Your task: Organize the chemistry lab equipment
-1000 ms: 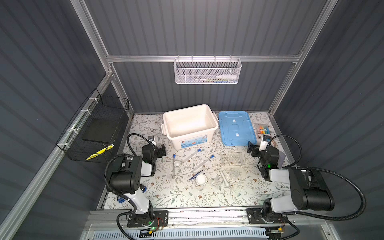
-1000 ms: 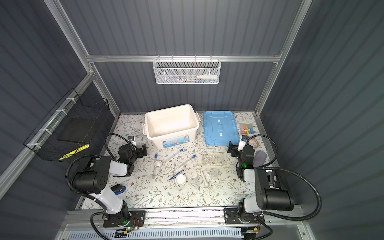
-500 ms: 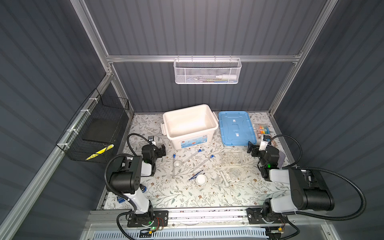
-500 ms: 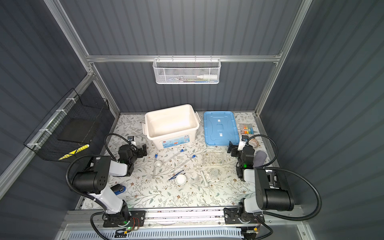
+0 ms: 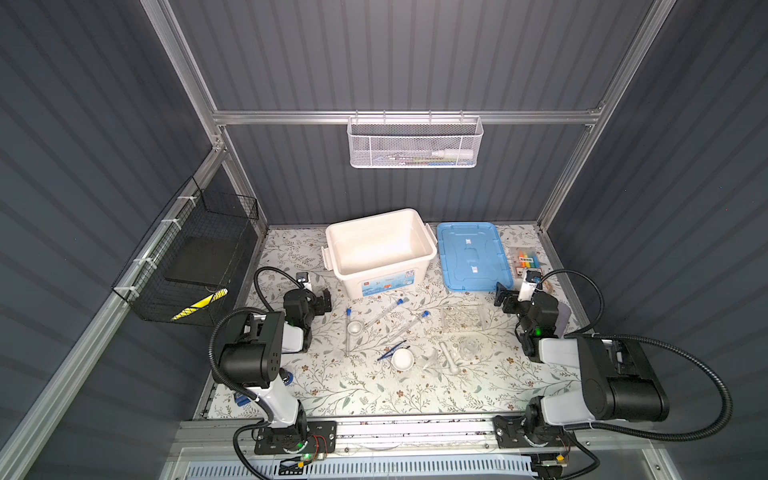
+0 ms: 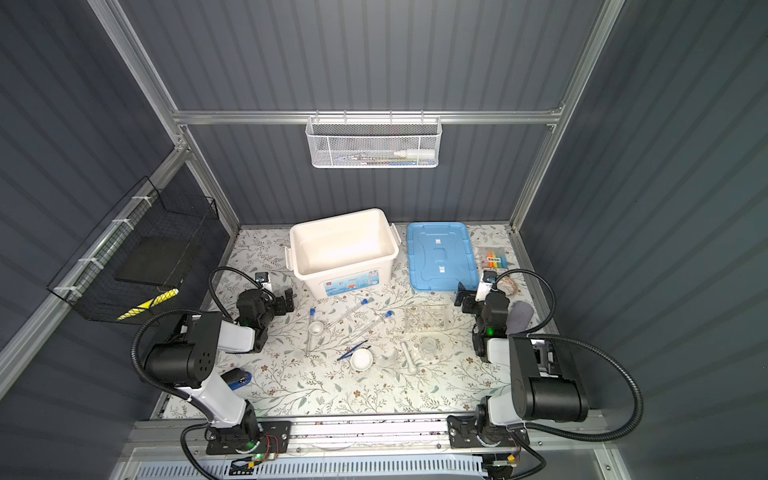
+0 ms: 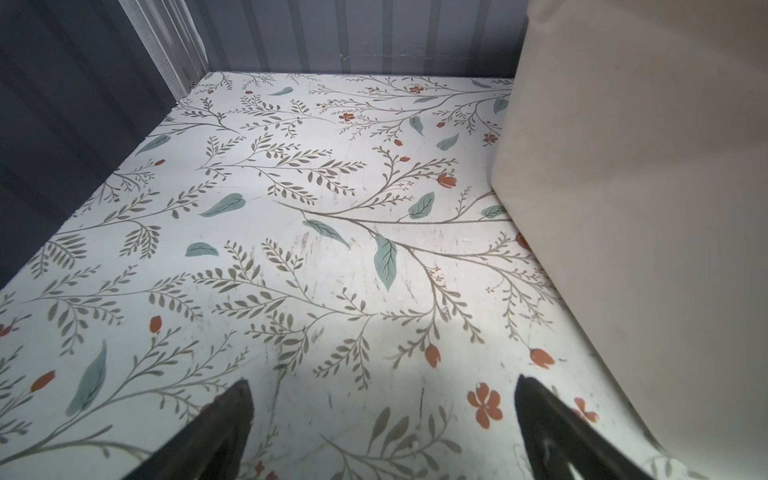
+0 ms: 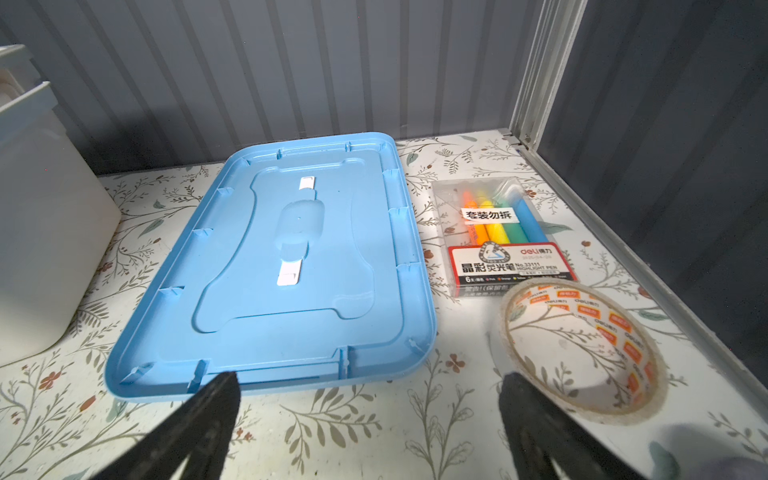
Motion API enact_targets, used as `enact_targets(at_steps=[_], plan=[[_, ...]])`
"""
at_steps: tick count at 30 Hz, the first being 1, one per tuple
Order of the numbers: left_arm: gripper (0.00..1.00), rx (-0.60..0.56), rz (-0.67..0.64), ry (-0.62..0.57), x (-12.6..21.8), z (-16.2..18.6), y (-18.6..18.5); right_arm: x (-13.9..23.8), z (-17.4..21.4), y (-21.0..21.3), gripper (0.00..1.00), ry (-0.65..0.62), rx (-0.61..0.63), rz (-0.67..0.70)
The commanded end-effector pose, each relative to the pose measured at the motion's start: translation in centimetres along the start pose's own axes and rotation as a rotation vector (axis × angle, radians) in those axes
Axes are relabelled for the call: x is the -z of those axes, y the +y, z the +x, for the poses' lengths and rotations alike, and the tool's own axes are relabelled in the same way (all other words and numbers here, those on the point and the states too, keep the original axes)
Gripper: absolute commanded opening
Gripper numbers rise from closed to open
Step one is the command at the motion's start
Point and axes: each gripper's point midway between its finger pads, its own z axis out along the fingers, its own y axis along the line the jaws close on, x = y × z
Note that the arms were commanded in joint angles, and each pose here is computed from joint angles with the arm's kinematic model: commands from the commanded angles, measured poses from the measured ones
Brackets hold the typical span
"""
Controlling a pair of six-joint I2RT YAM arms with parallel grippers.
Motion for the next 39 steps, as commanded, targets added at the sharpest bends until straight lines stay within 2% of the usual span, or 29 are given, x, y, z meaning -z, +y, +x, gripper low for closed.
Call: enact_targets(at_steps=[1,4,6,10,11,15,18,21,26,32,39], plan=[[1.00,-0.024,0.012,-0.008,-0.4,-0.5,-0.4,-0.4,-0.8,0.0,0.99,-0.012,0.005,-0.005],[1.00,-0.019,0.015,-0.027,-0.1,-0.8,-0.5,-0.3,-0.8,0.0,0.99,-0.016,0.004,-0.009],[1.00,0.008,-0.039,-0.007,0.0,-1.8,0.6,-0.2,-1.1,0.1,0.99,-0.021,0.003,-0.015],[1.00,0.073,-0.063,0.220,0.4,-4.5,1.1,0.4,-2.7,-0.7,0.99,0.077,-0.051,0.044],[1.00,0.090,-0.045,0.245,0.7,-5.4,0.7,0.7,-3.5,-0.6,0.99,0.088,-0.077,0.042],[0.98,0.188,-0.040,0.174,2.9,-7.8,0.6,1.8,-5.9,0.6,0.99,0.123,-0.163,-0.009],[0.96,0.269,-0.078,0.176,4.7,-8.5,1.1,2.5,-7.1,1.7,0.99,0.167,-0.209,-0.052],[0.92,0.322,-0.084,0.210,6.3,-8.1,0.9,3.1,-7.5,2.9,0.99,0.215,-0.217,-0.087],[0.86,0.387,-0.113,0.293,9.4,-5.6,0.3,3.7,-7.2,4.3,0.99,0.286,-0.216,-0.106],[0.79,0.400,-0.124,0.345,13.6,-2.2,-0.7,4.2,-7.0,5.8,0.97,0.325,-0.204,-0.160],[0.68,0.420,-0.066,0.400,16.5,0.6,-2.4,5.5,-7.1,7.2,0.96,0.328,-0.182,-0.226]])
